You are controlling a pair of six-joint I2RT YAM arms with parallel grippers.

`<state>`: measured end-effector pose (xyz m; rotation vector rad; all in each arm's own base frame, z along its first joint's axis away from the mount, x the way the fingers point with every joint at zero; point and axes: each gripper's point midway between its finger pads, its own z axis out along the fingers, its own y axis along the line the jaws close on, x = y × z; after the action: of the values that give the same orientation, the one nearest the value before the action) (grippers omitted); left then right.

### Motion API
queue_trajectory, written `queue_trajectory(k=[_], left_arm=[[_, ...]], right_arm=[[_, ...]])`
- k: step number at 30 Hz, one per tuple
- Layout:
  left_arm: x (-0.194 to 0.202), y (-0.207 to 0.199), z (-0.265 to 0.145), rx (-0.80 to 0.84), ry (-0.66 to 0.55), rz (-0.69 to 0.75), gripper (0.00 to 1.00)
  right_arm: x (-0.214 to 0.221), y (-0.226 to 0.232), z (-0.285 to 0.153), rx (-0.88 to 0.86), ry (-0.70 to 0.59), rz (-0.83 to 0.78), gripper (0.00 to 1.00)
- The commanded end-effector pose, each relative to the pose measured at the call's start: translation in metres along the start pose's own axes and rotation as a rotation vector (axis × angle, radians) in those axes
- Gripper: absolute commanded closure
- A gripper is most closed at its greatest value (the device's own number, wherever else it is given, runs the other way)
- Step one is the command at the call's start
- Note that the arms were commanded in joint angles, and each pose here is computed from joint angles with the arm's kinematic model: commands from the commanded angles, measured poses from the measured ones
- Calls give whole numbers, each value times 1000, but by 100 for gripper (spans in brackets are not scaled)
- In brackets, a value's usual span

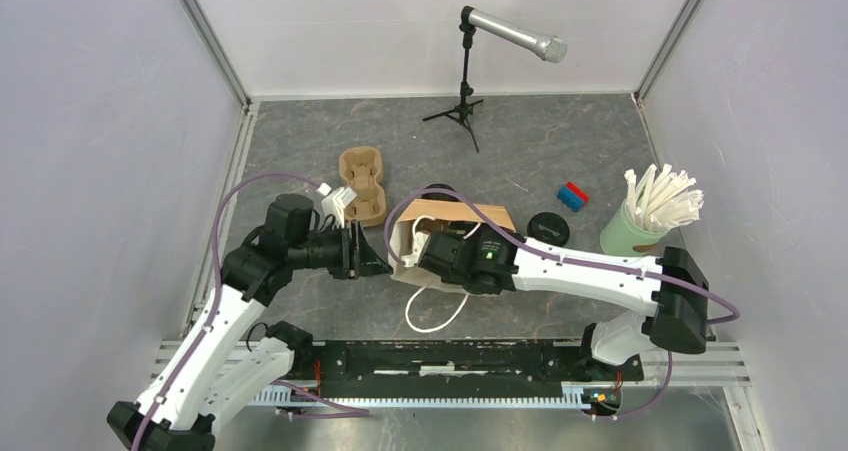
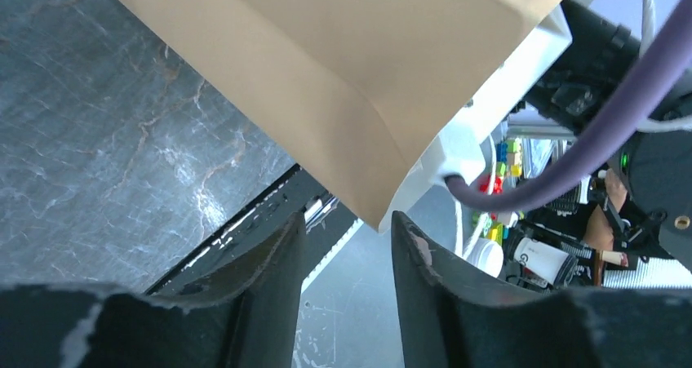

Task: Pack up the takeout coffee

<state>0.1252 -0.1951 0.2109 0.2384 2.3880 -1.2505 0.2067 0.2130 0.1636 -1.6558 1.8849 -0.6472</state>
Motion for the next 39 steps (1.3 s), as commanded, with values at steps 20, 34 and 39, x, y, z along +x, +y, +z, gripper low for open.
queue_trajectory(k=[20, 34, 39], left_arm=[[-53, -25, 22, 110, -90, 77, 82], [-28, -14, 12, -2, -142, 75, 98], [-28, -23, 14, 64, -158, 103, 98]], right_arm=[[0, 1, -11, -17, -71, 102, 40], [4, -16, -24, 22, 30, 49, 40], [11, -8, -17, 19, 56, 14, 40]])
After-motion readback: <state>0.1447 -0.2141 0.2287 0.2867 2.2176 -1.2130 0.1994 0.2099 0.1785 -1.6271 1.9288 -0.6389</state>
